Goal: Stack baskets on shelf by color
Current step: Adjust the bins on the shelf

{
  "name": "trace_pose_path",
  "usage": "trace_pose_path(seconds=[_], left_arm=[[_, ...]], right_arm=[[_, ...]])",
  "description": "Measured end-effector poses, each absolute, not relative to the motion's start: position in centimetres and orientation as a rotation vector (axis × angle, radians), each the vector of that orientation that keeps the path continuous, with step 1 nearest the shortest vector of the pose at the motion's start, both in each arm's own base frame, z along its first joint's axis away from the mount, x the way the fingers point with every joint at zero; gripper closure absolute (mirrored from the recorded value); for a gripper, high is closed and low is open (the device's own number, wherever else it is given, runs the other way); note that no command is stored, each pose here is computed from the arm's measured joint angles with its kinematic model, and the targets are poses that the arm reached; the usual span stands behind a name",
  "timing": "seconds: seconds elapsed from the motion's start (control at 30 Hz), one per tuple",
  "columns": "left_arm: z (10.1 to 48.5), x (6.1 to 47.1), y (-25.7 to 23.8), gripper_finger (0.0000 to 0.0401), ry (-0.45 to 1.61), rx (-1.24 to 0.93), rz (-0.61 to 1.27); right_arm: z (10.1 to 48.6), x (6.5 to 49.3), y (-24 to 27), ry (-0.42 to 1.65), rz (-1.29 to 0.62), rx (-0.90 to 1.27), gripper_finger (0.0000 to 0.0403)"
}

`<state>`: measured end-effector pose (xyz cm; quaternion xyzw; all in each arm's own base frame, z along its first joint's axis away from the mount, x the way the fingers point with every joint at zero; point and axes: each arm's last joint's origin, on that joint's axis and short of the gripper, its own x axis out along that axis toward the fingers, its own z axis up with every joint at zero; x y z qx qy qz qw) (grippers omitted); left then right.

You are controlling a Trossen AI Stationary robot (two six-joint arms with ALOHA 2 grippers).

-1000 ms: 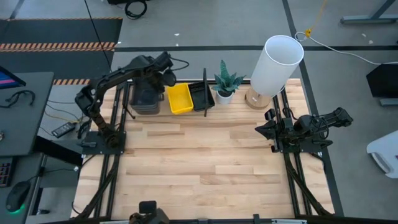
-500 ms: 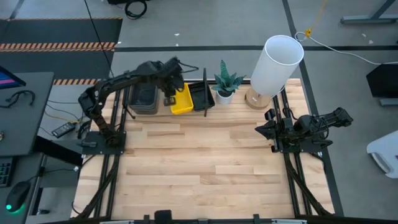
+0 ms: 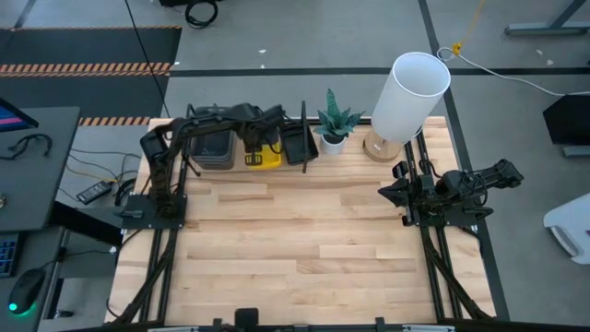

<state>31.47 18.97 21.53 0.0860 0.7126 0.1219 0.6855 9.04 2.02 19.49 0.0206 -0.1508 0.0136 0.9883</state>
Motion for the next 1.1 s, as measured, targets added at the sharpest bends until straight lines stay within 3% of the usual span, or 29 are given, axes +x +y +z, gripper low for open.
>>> trace_pose_path(seconds=[0.93, 1.1], left_arm=[[22.0, 29.2, 20.9, 0.0344, 1.767, 0.316, 0.312], [24.9, 30.0, 20.4, 0.0346, 1.661, 0.342, 0.313]], right_arm=[[19.5, 9.0, 2.0, -0.302, 0.028, 0.041, 0.0389], [19.5, 9.0, 2.0, -0.302, 0.027, 0.041, 0.0389]])
